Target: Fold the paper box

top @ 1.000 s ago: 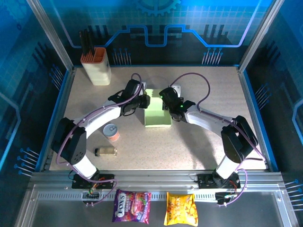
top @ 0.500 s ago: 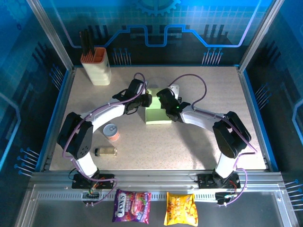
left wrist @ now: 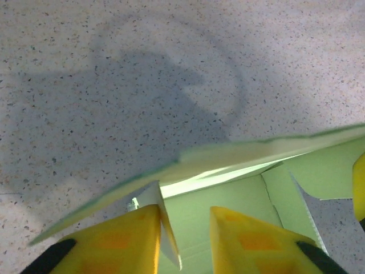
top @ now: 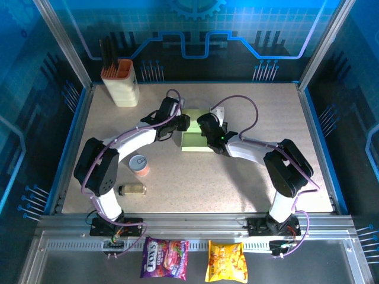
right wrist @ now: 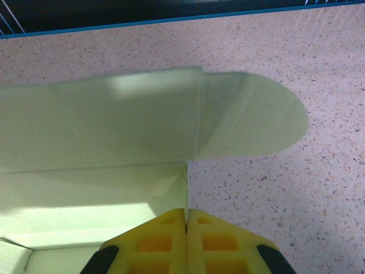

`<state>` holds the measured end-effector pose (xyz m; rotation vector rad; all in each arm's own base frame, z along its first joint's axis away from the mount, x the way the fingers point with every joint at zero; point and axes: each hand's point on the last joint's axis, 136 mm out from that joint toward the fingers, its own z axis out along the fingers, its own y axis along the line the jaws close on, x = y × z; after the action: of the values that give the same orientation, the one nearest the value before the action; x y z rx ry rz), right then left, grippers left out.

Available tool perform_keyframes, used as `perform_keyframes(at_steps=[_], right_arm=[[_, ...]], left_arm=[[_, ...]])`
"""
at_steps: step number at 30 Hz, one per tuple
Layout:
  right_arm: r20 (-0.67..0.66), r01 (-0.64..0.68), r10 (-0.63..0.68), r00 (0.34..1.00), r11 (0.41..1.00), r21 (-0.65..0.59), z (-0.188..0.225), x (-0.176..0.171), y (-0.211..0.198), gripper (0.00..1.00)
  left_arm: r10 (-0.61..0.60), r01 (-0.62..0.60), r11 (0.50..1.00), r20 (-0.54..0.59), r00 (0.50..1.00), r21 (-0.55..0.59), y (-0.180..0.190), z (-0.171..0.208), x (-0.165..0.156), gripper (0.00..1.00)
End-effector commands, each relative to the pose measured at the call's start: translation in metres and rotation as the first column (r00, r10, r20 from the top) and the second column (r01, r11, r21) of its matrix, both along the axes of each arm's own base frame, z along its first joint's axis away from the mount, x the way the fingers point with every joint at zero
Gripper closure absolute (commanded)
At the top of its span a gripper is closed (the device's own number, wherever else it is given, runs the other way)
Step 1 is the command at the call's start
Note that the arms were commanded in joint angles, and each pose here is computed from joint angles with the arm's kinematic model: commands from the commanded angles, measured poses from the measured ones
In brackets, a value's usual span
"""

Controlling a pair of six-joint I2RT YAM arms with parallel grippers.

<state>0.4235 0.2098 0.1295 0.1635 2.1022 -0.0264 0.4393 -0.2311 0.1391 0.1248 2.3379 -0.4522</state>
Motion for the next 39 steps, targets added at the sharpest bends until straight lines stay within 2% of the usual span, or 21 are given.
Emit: perform_keyframes(at_steps=[1, 25, 39], right_arm=[[0.001, -0.071, 0.071, 0.997, 0.997, 0.023, -0.009, -0.009, 0.023, 1.0], [-0.012, -0.106, 0.106, 0.994, 0.991, -0.084, -0.028, -0.05, 0.016, 1.0], [0.055, -0.106, 0.113, 0.992, 0.988, -0.116, -0.034, -0.076, 0.012, 1.0]], left_arm=[[-0.096, 0.097, 0.991, 0.016, 0.995, -0.087, -0.026, 0.004, -0.007, 0.73], [-0.111, 0.108, 0.993, -0.055, 0.992, -0.058, -0.014, -0.018, -0.064, 0.7], [-0.117, 0.114, 0.991, -0.042, 0.992, -0.068, -0.003, -0.007, -0.1, 0.59]])
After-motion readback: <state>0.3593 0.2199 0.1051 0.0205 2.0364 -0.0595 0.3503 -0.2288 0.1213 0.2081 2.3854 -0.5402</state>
